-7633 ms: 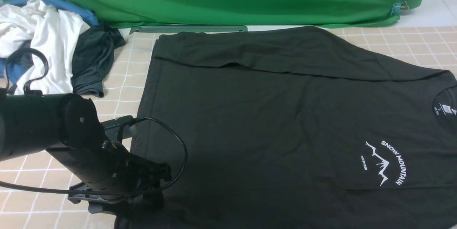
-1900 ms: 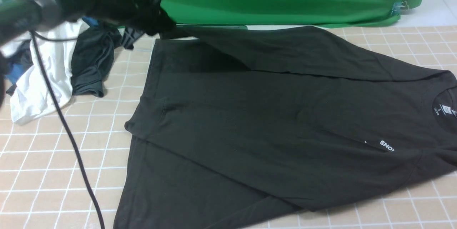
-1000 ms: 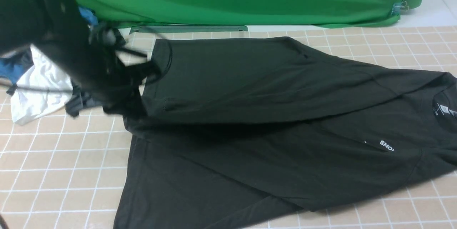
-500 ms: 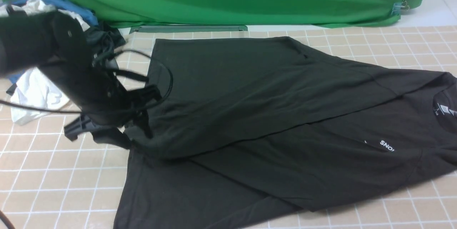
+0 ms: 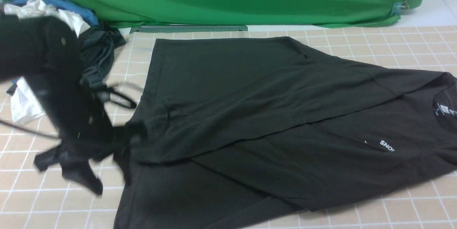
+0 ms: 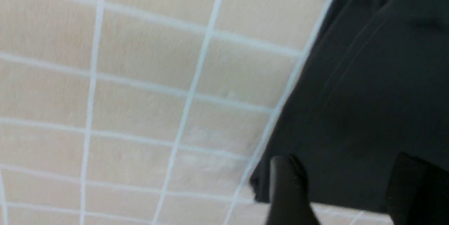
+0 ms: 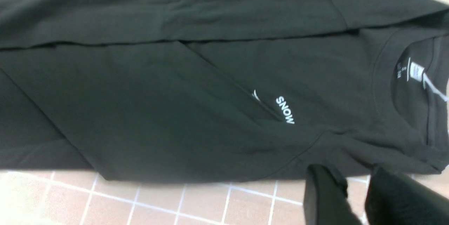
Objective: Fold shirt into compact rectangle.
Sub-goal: 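Grasp the near edge of the shirt at its hem and shoulder corners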
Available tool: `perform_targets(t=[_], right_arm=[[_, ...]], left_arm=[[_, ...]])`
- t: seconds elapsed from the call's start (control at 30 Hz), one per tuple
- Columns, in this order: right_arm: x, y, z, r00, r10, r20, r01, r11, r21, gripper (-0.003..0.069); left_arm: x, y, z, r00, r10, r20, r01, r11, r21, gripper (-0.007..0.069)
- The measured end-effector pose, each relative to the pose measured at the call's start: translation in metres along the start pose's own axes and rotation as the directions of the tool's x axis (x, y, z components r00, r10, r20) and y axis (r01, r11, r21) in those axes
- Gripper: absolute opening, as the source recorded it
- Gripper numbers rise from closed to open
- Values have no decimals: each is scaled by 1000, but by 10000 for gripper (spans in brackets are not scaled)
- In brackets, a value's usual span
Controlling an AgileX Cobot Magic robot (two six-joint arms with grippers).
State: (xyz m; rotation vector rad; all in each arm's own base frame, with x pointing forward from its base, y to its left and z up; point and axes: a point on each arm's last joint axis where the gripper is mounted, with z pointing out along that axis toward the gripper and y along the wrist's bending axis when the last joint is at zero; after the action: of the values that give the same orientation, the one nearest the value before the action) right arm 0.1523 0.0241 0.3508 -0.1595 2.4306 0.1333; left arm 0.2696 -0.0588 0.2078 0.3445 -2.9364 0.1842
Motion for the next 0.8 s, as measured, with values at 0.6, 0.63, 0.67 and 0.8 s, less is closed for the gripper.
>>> perform_targets(t=[0.6, 0.63, 0.67, 0.8], right_arm=[[-1, 2, 1, 1000, 14, 3, -14, 1000, -20, 209], [-1, 2, 1, 1000, 14, 4, -14, 1000, -20, 209], [-1, 2, 1, 1000, 14, 4, -14, 1000, -20, 209], [-1, 2, 2, 1000, 15, 3, -15, 1000, -21, 209]], left_arm=[[63, -14, 53, 995, 88, 45, -87, 996, -29, 346], [62, -15, 54, 994, 97, 59, -95, 995, -34, 395], [62, -15, 54, 993, 100, 67, -98, 995, -37, 432], [61, -14, 54, 992, 104, 73, -101, 994, -43, 538]])
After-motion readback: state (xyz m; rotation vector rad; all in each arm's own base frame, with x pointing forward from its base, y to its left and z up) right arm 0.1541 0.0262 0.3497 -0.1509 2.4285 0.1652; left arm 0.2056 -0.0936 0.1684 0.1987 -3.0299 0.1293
